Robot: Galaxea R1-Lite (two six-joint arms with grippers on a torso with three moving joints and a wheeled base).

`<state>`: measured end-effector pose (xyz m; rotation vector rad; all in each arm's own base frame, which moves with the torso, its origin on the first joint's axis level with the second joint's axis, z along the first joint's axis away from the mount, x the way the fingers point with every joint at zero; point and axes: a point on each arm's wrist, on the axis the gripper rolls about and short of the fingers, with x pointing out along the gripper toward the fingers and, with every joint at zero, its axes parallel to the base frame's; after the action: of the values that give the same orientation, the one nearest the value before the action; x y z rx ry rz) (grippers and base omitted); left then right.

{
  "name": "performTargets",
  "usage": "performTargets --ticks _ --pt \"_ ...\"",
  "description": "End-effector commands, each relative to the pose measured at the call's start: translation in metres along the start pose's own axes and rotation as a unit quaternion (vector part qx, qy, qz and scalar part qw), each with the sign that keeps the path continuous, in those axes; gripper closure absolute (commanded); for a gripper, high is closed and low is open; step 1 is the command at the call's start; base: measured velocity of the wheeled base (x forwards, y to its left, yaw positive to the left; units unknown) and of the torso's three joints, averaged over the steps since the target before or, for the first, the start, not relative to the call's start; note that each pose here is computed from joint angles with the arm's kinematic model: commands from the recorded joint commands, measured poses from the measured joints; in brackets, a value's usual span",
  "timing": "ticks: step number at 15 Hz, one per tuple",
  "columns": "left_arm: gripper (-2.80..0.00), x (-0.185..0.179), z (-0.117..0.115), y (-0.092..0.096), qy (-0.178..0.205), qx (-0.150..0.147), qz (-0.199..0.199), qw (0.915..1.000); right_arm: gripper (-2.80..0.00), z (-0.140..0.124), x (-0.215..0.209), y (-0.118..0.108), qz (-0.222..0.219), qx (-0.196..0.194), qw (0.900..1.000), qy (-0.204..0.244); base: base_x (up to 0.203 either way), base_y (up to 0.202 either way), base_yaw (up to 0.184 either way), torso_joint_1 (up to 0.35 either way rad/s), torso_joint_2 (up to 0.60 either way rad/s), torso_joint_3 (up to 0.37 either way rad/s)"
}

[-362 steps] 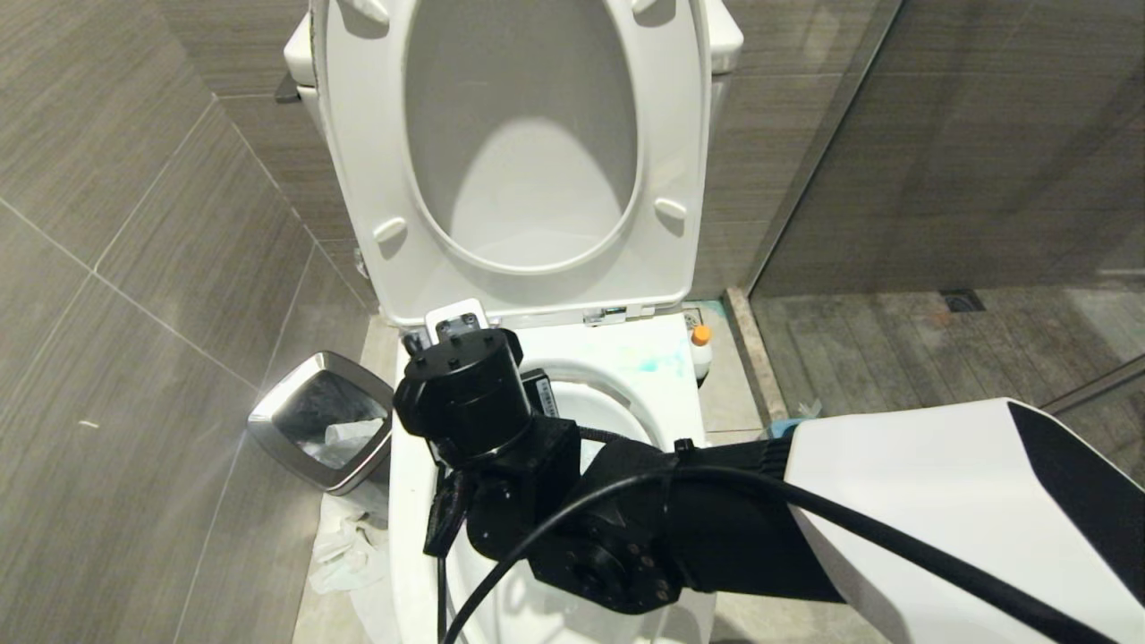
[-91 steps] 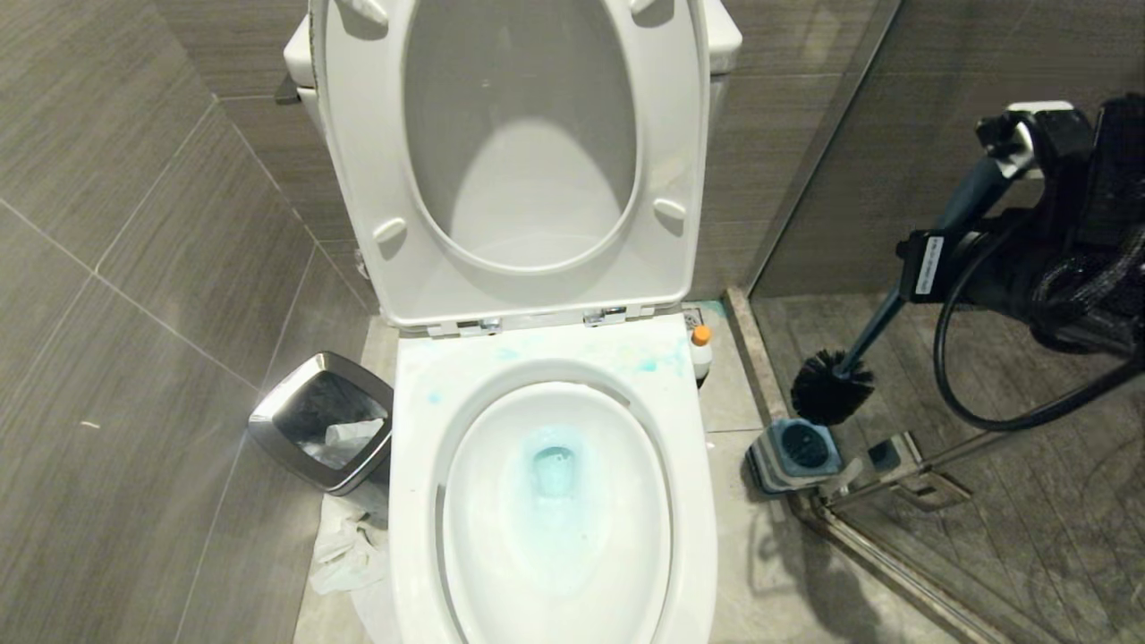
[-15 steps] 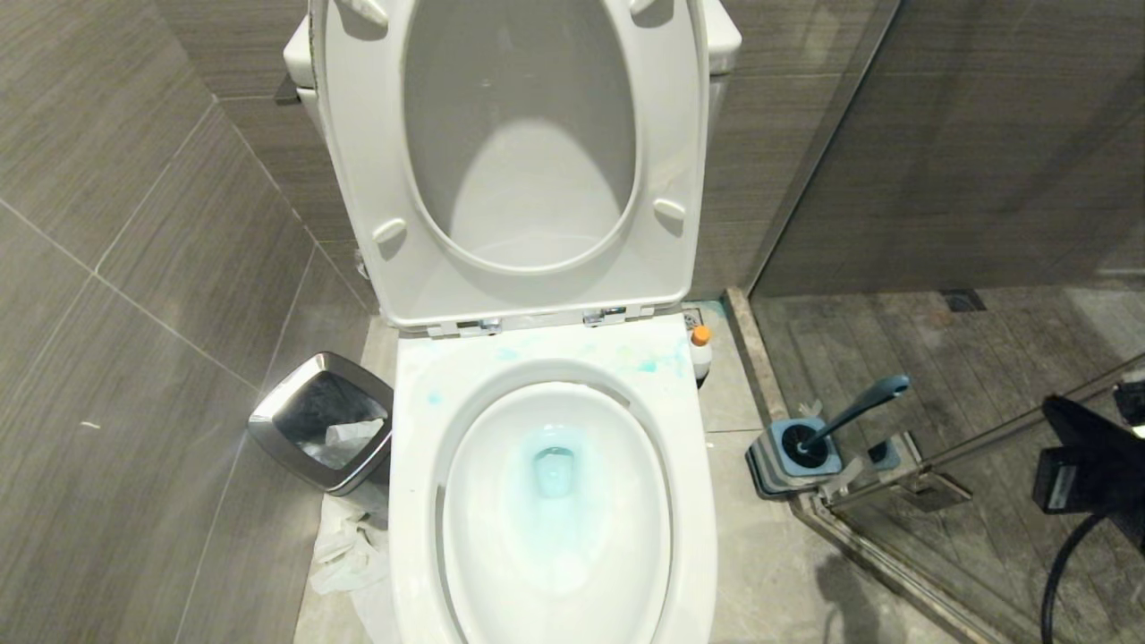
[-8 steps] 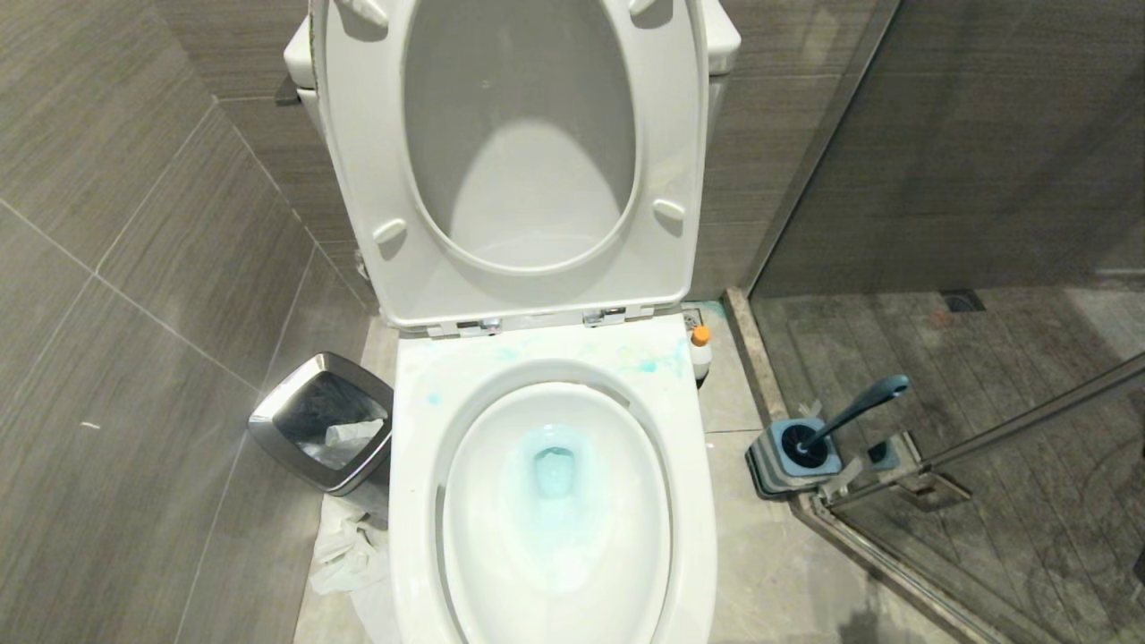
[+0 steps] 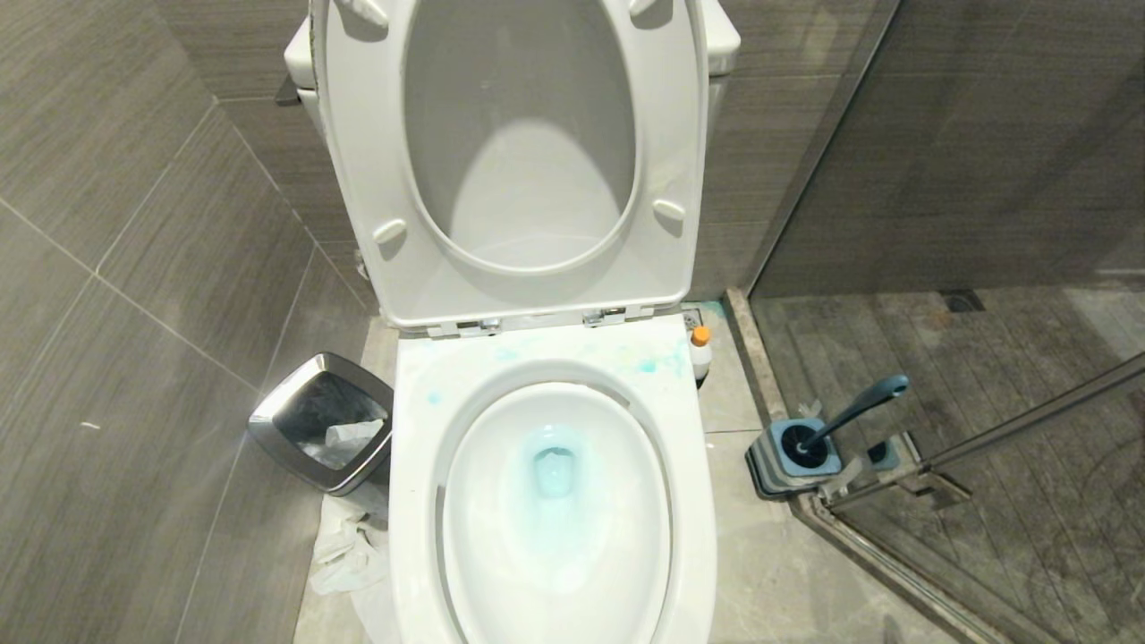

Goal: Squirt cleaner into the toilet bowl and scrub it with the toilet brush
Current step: Flush the toilet

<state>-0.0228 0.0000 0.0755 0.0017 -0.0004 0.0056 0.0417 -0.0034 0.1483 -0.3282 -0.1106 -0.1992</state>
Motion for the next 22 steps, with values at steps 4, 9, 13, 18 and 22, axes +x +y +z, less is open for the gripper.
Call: performTargets --ticks 4,9,13,18,22 --pt "0.0 0.0 0.0 0.0 0.0 0.0 0.001 1.0 0.0 -0.021 -0.043 0.004 0.079 0.066 0.995 -0.019 0.0 0.0 0.0 0.0 0.0 0.0" --pt "0.0 0.0 0.0 0.0 -0.001 0.0 0.001 1.0 0.0 -0.047 -0.056 0.01 0.107 0.078 0.989 0.066 0.0 0.0 0.0 0.0 0.0 0.0" --pt "0.0 0.0 0.0 0.0 0.0 0.0 0.001 1.0 0.0 -0.056 -0.072 0.011 0.11 0.081 0.99 0.024 0.0 0.0 0.0 0.0 0.0 0.0" --pt "0.0 0.0 0.0 0.0 0.0 -0.001 0.0 1.0 0.0 -0.06 -0.074 0.012 0.11 0.141 0.983 0.046 0.0 0.0 0.0 0.0 0.0 0.0" --pt "0.0 0.0 0.0 0.0 0.0 -0.001 0.0 1.0 0.0 -0.061 -0.074 0.012 0.111 0.14 0.983 0.05 0.0 0.0 0.0 0.0 0.0 0.0"
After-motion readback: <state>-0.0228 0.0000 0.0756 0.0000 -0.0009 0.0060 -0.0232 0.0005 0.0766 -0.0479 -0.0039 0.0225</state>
